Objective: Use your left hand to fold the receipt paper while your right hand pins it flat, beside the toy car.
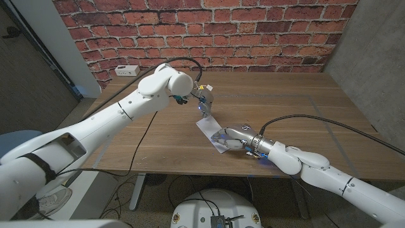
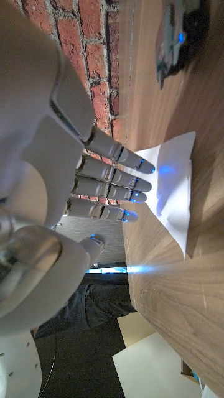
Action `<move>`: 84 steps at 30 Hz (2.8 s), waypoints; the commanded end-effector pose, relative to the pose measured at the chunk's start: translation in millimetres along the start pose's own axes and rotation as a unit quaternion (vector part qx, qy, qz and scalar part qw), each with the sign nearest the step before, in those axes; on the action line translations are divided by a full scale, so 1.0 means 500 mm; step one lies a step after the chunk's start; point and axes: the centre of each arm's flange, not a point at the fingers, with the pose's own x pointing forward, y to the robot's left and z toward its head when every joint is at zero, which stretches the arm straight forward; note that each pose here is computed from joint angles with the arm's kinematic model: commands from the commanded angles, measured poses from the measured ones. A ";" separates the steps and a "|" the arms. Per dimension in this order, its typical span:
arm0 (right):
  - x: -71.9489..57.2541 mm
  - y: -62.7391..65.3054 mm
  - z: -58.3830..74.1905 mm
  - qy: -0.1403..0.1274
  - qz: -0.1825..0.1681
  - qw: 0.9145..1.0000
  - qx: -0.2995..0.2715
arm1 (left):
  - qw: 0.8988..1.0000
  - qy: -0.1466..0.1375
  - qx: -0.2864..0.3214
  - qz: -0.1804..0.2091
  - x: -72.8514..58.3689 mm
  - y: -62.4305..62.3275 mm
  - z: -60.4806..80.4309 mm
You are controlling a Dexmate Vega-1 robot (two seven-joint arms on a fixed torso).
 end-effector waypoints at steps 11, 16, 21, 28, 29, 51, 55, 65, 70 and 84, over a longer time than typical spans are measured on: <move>-0.008 -0.001 -0.004 -0.009 -0.001 1.000 0.003 | 0.993 0.112 0.017 -0.012 0.040 -0.024 -0.028; -0.009 -0.004 -0.005 -0.012 -0.006 1.000 0.004 | 0.994 0.108 0.010 -0.025 0.053 -0.024 -0.040; -0.009 -0.007 -0.009 -0.011 -0.010 1.000 0.005 | 0.997 0.063 -0.016 -0.037 0.068 -0.024 -0.046; -0.008 -0.010 -0.012 -0.011 -0.014 1.000 0.007 | 0.998 0.026 -0.031 -0.052 0.091 -0.023 -0.044; -0.008 -0.011 -0.013 -0.011 -0.014 1.000 0.007 | 0.998 0.019 -0.036 -0.055 0.096 -0.024 -0.045; -0.005 -0.013 -0.027 -0.004 -0.023 1.000 0.015 | 0.992 -0.004 -0.003 -0.128 0.156 -0.020 -0.025; -0.007 -0.013 -0.028 -0.004 -0.024 1.000 0.017 | 0.990 0.026 0.030 -0.135 0.161 -0.024 -0.017; -0.010 -0.009 -0.029 -0.005 -0.025 0.999 0.022 | 0.991 0.041 0.057 -0.110 0.147 -0.019 -0.002; -0.010 -0.003 -0.032 -0.004 -0.021 0.999 0.025 | 0.999 0.002 0.034 -0.023 0.097 0.001 -0.007; -0.003 -0.001 -0.027 -0.008 -0.026 0.999 0.020 | 0.988 -0.125 -0.054 0.072 0.029 0.030 -0.013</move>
